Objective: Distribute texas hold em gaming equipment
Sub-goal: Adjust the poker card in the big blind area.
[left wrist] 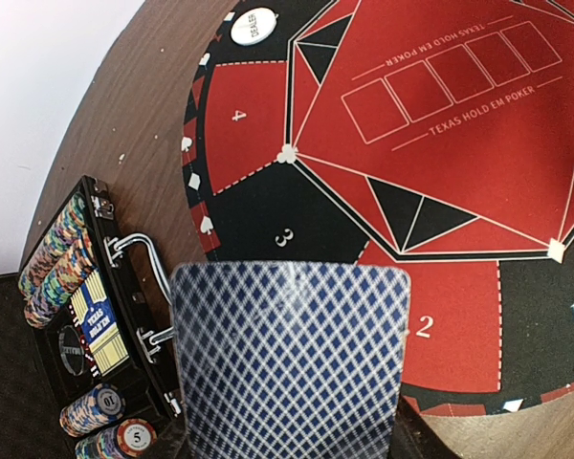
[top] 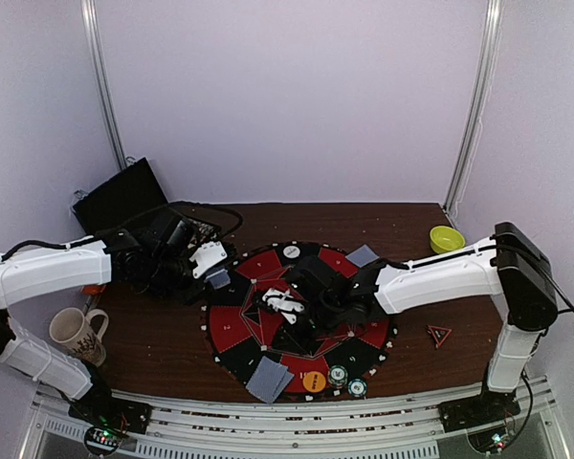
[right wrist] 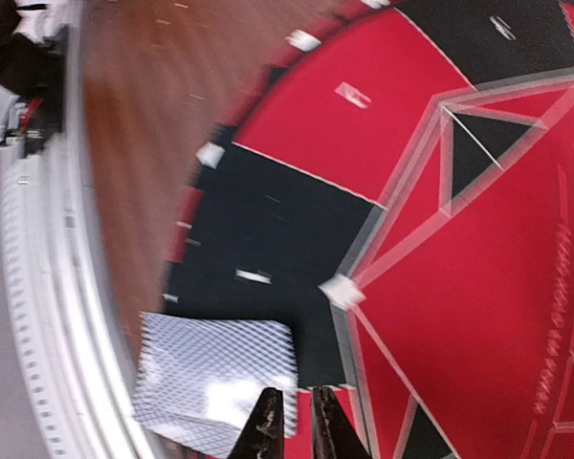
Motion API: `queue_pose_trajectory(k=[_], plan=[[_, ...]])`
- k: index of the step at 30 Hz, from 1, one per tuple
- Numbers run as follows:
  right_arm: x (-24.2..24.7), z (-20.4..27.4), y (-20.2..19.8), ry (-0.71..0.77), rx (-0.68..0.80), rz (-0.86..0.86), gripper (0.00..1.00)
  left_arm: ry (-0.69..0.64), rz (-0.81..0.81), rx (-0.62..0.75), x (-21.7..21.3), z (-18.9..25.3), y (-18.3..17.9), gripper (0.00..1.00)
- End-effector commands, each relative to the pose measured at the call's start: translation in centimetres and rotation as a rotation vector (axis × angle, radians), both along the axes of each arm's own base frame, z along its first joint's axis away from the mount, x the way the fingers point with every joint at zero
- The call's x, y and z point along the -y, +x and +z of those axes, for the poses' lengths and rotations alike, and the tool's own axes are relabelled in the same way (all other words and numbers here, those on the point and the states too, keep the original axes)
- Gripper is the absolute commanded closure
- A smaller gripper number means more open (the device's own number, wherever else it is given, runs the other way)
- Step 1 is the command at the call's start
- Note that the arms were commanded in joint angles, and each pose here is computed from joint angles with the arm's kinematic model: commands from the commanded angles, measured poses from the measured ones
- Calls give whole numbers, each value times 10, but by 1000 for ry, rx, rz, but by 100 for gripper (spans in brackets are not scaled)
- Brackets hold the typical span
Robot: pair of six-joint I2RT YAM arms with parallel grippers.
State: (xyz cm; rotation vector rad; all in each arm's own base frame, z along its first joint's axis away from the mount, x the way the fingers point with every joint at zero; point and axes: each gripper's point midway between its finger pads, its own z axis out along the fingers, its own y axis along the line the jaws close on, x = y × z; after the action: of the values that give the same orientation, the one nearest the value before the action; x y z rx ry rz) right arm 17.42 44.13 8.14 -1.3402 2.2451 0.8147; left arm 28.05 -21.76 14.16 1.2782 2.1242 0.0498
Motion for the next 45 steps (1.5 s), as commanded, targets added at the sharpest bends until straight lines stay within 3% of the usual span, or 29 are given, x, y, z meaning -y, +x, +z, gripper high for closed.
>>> queue_pose_trajectory(k=[1,13,45], plan=[[32,-37,12,-148,15,-117,88,-19,-11,24,1,5,3,48],[37,-68,-14,-228,-25,-65,91,-18,-12,22,1,5,3,48],[39,-50,-28,-217,-4,-5,91,-21,-17,21,2,6,2,48]])
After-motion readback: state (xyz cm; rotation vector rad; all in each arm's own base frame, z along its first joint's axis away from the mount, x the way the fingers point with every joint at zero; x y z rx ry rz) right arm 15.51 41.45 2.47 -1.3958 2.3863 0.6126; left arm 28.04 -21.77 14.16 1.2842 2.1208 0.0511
